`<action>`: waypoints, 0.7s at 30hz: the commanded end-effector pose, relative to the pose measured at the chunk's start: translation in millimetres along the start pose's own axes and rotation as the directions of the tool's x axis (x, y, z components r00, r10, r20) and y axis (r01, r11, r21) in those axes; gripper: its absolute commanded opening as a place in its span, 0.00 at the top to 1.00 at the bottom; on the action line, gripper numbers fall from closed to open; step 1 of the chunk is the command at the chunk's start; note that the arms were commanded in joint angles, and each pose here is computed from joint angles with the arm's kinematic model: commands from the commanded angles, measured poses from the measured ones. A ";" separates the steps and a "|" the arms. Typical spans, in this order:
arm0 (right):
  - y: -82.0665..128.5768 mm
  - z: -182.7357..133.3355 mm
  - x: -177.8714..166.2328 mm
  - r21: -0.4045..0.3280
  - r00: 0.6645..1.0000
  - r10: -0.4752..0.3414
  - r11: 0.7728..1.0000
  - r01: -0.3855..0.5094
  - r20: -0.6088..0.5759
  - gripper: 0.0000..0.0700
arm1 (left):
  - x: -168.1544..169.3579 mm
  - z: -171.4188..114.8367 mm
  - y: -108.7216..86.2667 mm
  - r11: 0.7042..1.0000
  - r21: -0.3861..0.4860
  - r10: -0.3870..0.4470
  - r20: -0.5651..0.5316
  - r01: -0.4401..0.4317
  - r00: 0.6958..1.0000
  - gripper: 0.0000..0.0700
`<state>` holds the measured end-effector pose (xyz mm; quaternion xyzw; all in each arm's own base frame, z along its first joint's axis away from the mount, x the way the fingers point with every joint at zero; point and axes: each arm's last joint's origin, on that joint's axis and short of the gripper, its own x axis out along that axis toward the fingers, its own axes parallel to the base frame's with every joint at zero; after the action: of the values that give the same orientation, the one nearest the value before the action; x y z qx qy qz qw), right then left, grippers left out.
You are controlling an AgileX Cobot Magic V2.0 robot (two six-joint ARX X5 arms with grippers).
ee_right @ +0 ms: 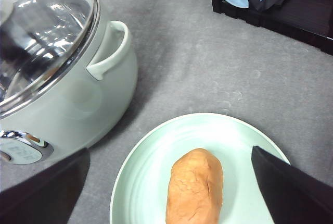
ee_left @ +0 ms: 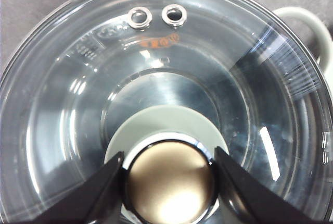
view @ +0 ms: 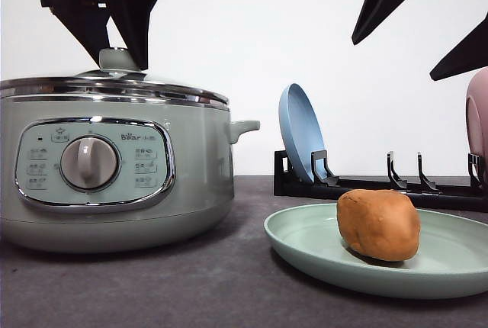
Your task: Transfer potato from steamer to green plate
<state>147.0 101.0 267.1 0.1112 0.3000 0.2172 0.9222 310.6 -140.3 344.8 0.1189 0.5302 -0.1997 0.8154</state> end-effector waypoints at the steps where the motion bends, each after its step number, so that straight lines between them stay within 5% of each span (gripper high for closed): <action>1: 1.8 2.3 -0.3 -0.010 1.000 0.004 1.000 -0.004 0.011 0.10 | -6.3 8.1 -1.5 1.000 0.012 -0.004 0.049 0.004 0.999 1.00; 21: 1.9 2.4 -0.3 -0.011 1.000 0.004 1.000 -0.004 0.011 0.10 | -1.4 9.5 -0.9 0.999 0.032 0.014 0.048 -0.016 0.999 1.00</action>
<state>147.0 101.0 267.1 0.1109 0.2999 0.2172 0.9223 311.5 -140.5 344.1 0.1226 0.5290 -0.1968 0.8163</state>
